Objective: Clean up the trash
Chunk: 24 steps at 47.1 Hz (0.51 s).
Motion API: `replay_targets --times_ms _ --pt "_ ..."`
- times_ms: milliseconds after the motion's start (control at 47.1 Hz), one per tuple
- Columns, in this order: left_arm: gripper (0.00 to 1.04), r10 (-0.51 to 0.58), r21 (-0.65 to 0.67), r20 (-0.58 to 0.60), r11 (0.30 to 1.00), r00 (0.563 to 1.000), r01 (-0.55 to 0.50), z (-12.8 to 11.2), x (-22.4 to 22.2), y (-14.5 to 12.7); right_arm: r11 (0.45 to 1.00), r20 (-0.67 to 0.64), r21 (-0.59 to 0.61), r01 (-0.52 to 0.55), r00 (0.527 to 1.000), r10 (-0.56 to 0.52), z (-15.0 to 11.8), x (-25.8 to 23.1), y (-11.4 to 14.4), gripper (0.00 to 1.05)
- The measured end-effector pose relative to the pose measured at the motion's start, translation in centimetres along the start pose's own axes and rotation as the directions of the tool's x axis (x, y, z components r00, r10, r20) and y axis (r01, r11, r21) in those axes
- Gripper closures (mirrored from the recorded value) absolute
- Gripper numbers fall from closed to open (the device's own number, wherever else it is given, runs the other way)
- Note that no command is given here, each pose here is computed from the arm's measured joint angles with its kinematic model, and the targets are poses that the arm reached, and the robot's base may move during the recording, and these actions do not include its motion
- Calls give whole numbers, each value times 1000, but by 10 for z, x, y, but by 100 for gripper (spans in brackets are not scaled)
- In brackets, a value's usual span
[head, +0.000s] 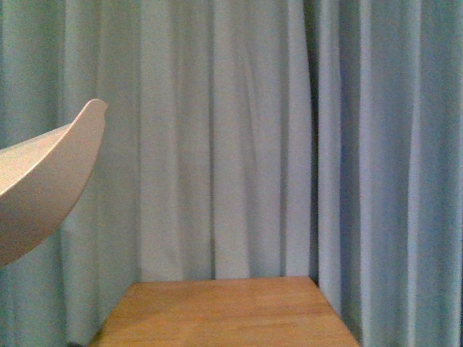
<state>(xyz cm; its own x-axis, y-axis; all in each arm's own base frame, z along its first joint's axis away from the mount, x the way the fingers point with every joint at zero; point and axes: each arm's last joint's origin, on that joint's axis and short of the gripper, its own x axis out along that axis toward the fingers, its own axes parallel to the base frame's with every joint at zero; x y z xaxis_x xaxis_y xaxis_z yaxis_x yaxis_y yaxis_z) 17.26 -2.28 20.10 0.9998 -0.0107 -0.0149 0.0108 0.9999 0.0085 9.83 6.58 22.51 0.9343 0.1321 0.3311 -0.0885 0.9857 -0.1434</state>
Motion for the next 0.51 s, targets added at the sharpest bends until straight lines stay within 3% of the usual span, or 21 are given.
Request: replay_targets --times_ms 510 --pt "80 9 -2 3 1000 1000 -9 0 -1 1 1000 4 -1 1 1000 -1 0 0 0 88"
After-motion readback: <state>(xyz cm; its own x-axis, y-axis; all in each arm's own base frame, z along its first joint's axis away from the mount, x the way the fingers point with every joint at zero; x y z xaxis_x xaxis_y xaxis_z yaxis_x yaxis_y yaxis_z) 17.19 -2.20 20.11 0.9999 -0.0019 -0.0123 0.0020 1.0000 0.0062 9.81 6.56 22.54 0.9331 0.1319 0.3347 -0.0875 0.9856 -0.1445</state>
